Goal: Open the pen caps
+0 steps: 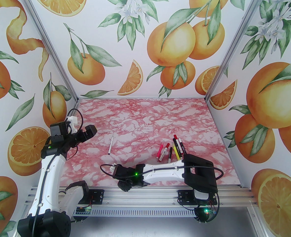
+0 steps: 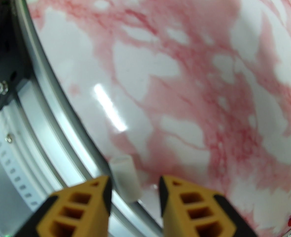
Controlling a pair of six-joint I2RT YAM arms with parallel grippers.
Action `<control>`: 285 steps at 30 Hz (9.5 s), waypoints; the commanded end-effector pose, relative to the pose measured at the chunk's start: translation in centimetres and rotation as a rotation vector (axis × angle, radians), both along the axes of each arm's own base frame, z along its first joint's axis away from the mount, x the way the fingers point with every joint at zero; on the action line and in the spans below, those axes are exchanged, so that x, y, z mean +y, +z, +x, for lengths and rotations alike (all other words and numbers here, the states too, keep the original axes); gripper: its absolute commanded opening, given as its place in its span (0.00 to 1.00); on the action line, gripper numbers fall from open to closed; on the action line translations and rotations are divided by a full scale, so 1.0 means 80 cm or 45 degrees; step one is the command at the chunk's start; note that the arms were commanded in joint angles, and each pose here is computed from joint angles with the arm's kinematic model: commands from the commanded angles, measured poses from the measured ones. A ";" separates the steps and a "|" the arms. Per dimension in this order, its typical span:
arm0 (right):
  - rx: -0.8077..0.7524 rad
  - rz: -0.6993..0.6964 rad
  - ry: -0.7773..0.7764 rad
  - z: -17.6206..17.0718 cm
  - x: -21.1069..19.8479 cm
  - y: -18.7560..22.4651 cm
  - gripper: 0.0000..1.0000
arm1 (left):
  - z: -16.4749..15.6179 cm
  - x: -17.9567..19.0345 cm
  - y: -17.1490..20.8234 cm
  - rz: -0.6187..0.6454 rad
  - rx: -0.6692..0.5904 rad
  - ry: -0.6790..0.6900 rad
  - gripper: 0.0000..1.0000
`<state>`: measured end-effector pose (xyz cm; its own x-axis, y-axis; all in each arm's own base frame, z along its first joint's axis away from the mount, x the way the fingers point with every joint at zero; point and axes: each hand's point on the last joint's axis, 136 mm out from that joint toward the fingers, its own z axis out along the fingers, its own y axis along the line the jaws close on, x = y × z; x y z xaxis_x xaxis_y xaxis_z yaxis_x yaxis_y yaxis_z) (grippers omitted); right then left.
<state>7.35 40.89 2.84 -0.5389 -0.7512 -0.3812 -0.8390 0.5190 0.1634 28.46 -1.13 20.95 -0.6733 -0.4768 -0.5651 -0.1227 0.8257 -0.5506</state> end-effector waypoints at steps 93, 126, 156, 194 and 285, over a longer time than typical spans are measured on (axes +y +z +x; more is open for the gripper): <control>-0.165 0.247 -1.149 0.313 -0.247 0.119 0.47 | -0.104 -0.279 -0.040 0.028 -0.123 -0.938 1.00; -0.271 0.558 -1.317 0.140 -0.381 0.203 0.49 | -0.022 -0.521 -0.207 0.542 0.405 -1.152 0.44; -0.244 0.544 -1.320 0.144 -0.376 0.197 0.49 | -0.009 -0.462 -0.253 1.053 0.525 -1.228 0.23; 0.117 1.225 -1.194 0.198 -0.238 0.239 0.41 | -0.118 -0.434 -0.050 -0.193 -0.004 -1.442 0.12; 0.081 1.242 -1.291 0.218 -0.224 0.250 0.15 | -0.154 -0.476 -0.029 -0.331 -0.121 -1.530 0.05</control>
